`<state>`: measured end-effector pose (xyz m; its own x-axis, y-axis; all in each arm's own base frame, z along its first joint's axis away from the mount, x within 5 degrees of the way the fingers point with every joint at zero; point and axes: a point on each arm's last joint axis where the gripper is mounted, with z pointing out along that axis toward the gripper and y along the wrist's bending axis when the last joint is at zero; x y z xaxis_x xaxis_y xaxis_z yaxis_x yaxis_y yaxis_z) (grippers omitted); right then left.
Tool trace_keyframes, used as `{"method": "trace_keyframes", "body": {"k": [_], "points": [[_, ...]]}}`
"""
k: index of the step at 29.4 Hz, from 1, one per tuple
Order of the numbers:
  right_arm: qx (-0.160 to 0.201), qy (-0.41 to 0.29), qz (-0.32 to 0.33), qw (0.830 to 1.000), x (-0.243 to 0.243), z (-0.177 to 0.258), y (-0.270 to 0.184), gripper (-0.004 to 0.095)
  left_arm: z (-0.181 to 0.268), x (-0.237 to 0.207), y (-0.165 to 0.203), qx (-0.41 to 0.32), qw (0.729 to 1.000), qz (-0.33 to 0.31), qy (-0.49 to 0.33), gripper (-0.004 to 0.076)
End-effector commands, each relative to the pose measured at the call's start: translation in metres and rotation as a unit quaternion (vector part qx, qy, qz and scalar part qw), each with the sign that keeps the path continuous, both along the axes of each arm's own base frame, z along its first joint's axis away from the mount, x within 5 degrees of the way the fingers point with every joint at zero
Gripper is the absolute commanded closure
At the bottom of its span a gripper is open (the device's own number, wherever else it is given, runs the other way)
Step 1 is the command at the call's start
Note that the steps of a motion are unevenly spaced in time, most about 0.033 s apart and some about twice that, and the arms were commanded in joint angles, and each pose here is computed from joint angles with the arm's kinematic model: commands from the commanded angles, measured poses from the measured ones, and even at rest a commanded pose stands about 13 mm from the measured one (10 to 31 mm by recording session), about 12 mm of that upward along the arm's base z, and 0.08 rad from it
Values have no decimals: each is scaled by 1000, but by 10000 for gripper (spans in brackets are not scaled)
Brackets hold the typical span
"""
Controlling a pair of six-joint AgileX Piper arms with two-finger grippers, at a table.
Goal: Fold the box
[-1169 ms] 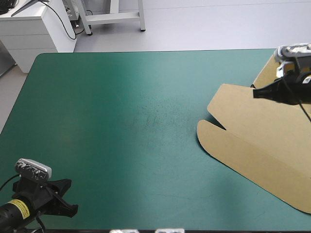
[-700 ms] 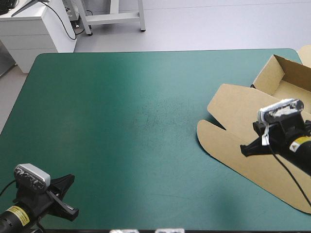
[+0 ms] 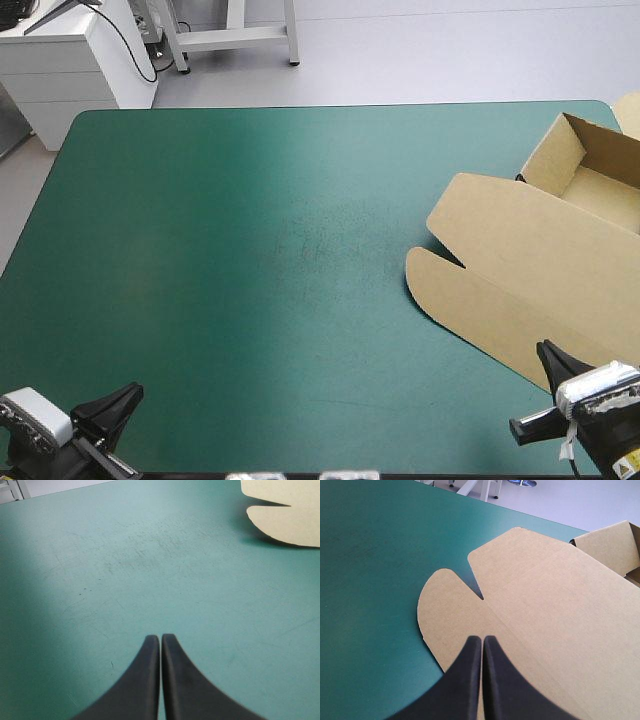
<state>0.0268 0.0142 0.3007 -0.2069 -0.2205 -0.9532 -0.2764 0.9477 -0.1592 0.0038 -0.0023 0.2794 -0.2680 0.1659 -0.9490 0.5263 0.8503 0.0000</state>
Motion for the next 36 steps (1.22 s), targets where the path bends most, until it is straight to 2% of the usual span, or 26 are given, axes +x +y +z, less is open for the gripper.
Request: {"method": "trace_keyframes", "body": {"k": [1,4,11,36], "points": [[12,-75,-2,997,-13,3,-2,910,13,-2,0,-33,998,-5,-44,731],[23,-97,-3,995,-22,-3,-3,910,13,-2,0,-33,998,-5,-44,731],[33,-82,-7,996,-21,-6,-3,910,13,-2,0,-35,998,-5,-43,731],[33,-79,-7,996,-21,-6,-3,910,13,-2,0,-35,998,-5,-43,731]]}}
